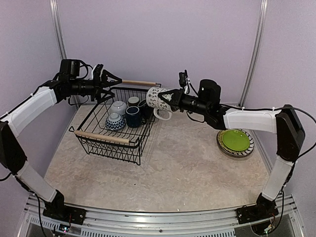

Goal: Unload the mixed dishes from the dish rack
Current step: Place the cup at the center of the board, then grab the cup from the dish rack.

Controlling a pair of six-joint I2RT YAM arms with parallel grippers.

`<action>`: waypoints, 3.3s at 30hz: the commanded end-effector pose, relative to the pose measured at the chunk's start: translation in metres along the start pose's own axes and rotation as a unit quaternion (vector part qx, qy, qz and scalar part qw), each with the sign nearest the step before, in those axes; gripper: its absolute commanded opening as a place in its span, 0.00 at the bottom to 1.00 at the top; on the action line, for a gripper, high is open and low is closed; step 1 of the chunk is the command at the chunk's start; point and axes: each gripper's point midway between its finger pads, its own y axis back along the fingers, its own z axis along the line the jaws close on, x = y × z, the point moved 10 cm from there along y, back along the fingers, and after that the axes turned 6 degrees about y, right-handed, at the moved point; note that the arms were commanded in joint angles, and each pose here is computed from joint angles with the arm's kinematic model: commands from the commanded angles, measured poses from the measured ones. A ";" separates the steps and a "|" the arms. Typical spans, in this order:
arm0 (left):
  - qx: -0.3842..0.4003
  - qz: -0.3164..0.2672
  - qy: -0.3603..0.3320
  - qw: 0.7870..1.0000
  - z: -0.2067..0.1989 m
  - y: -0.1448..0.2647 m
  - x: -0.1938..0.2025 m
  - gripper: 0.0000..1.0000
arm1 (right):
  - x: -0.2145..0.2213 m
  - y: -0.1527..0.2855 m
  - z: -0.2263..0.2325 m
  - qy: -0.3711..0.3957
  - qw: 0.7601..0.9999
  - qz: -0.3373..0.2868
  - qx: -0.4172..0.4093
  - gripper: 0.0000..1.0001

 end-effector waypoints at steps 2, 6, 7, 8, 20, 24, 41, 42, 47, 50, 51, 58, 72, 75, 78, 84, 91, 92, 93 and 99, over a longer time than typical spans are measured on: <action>-0.046 -0.040 -0.039 0.997 -0.014 0.019 -0.004 0.99 | -0.043 0.047 0.036 0.105 0.985 -0.057 0.120 0.00; -0.047 -0.043 -0.041 0.997 -0.015 0.021 -0.005 0.99 | -0.040 0.075 0.022 0.136 0.944 -0.012 0.299 0.00; -0.045 -0.043 -0.041 0.997 -0.016 0.021 -0.005 0.99 | -0.039 0.081 0.019 0.144 0.931 0.002 0.336 0.00; -0.044 -0.041 -0.039 0.997 -0.015 0.021 -0.005 0.99 | -0.037 0.086 0.016 0.151 0.916 0.021 0.370 0.00; -0.039 -0.031 -0.027 0.998 -0.010 0.016 -0.005 0.99 | -0.029 0.100 -0.031 0.146 0.823 0.226 0.499 0.00; -0.038 -0.028 -0.025 0.999 -0.009 0.014 -0.005 0.99 | -0.023 0.095 -0.055 0.128 0.824 0.270 0.481 0.00; -0.041 -0.017 -0.015 0.999 0.000 0.008 -0.006 0.99 | 0.006 0.071 -0.152 0.081 0.792 0.393 0.459 0.00; -0.042 -0.015 -0.013 0.999 0.001 0.006 -0.006 0.99 | 0.007 0.072 -0.155 0.077 0.792 0.395 0.459 0.01; -0.048 -0.011 -0.012 0.999 0.006 0.003 -0.007 0.99 | 0.006 0.073 -0.157 0.080 0.791 0.386 0.467 0.46; -0.059 -0.008 -0.010 0.998 0.011 0.002 -0.010 0.99 | -0.002 0.073 -0.150 0.087 0.797 0.376 0.464 0.59; -0.067 -0.006 -0.008 0.998 0.014 0.001 -0.011 0.99 | -0.006 0.073 -0.148 0.094 0.794 0.371 0.472 0.62; -0.116 -0.007 -0.003 0.993 0.034 -0.002 -0.020 0.99 | -0.024 0.077 -0.112 0.121 0.811 0.328 0.470 0.75; -0.248 0.008 -0.013 0.969 0.077 -0.016 -0.026 0.99 | -0.013 0.117 -0.054 0.173 0.823 0.211 0.498 0.91; -0.289 0.014 -0.017 0.957 0.090 -0.019 -0.028 0.99 | -0.017 0.134 -0.039 0.180 0.831 0.171 0.498 0.93; -0.325 0.019 -0.023 0.945 0.101 -0.023 -0.032 0.99 | -0.021 0.147 -0.021 0.190 0.847 0.132 0.479 0.96; -0.324 0.043 -0.030 0.945 0.109 -0.046 -0.035 0.96 | -0.022 0.158 -0.009 0.198 0.855 0.108 0.466 0.98; -0.315 0.082 -0.082 0.942 0.110 -0.098 -0.034 0.96 | -0.022 0.162 -0.002 0.199 0.870 0.092 0.442 0.98; -0.322 0.084 -0.087 0.939 0.112 -0.104 -0.035 0.97 | -0.022 0.163 0.001 0.199 0.873 0.088 0.436 0.99; -0.327 0.083 -0.095 0.936 0.110 -0.109 -0.037 0.97 | -0.022 0.165 0.004 0.199 0.876 0.082 0.431 0.99; -0.353 0.081 -0.117 0.925 0.119 -0.143 -0.048 0.99 | -0.020 0.174 0.013 0.198 0.885 0.068 0.415 0.99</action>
